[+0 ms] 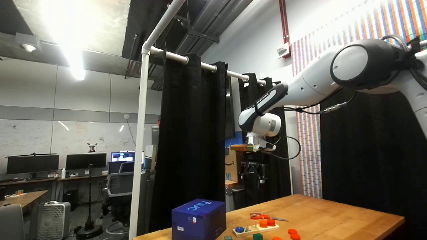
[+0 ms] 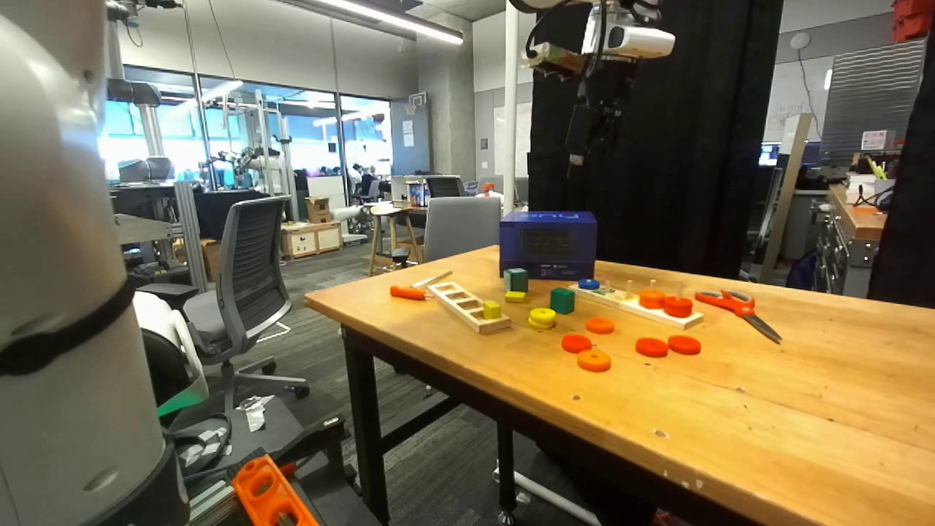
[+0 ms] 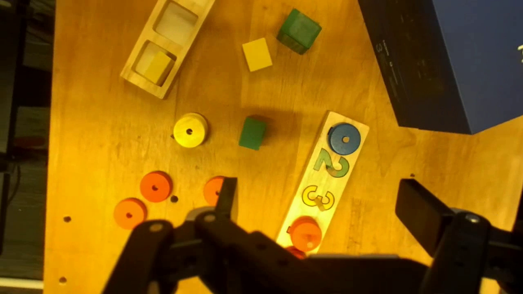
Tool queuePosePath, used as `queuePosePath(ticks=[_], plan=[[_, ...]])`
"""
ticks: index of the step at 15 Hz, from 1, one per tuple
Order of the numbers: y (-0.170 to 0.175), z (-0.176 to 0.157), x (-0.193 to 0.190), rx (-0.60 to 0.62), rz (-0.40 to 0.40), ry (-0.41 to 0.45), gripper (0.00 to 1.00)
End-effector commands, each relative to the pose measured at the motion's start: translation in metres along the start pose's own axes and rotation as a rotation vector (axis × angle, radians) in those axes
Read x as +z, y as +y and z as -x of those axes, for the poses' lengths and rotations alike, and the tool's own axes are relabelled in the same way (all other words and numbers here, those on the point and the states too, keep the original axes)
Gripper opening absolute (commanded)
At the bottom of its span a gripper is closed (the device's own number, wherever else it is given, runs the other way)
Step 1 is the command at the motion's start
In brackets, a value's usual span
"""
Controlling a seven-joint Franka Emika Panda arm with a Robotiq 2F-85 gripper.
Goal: Remove one orange ring from the wooden platform
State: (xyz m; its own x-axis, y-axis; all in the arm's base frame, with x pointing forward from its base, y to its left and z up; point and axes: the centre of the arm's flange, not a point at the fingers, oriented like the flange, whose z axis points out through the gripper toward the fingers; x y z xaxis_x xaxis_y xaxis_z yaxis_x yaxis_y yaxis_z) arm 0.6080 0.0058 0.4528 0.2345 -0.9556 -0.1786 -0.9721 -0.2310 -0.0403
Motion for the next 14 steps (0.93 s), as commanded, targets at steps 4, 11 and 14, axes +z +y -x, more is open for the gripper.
queuePosePath(ticks=[4, 11, 14], plan=[[-0.002, 0.003, 0.043, 0.353, -0.002, -0.016, 1.00], [0.000, -0.010, 0.090, 0.702, -0.035, 0.007, 1.00], [-0.004, -0.024, 0.099, 0.800, -0.064, 0.049, 1.00]])
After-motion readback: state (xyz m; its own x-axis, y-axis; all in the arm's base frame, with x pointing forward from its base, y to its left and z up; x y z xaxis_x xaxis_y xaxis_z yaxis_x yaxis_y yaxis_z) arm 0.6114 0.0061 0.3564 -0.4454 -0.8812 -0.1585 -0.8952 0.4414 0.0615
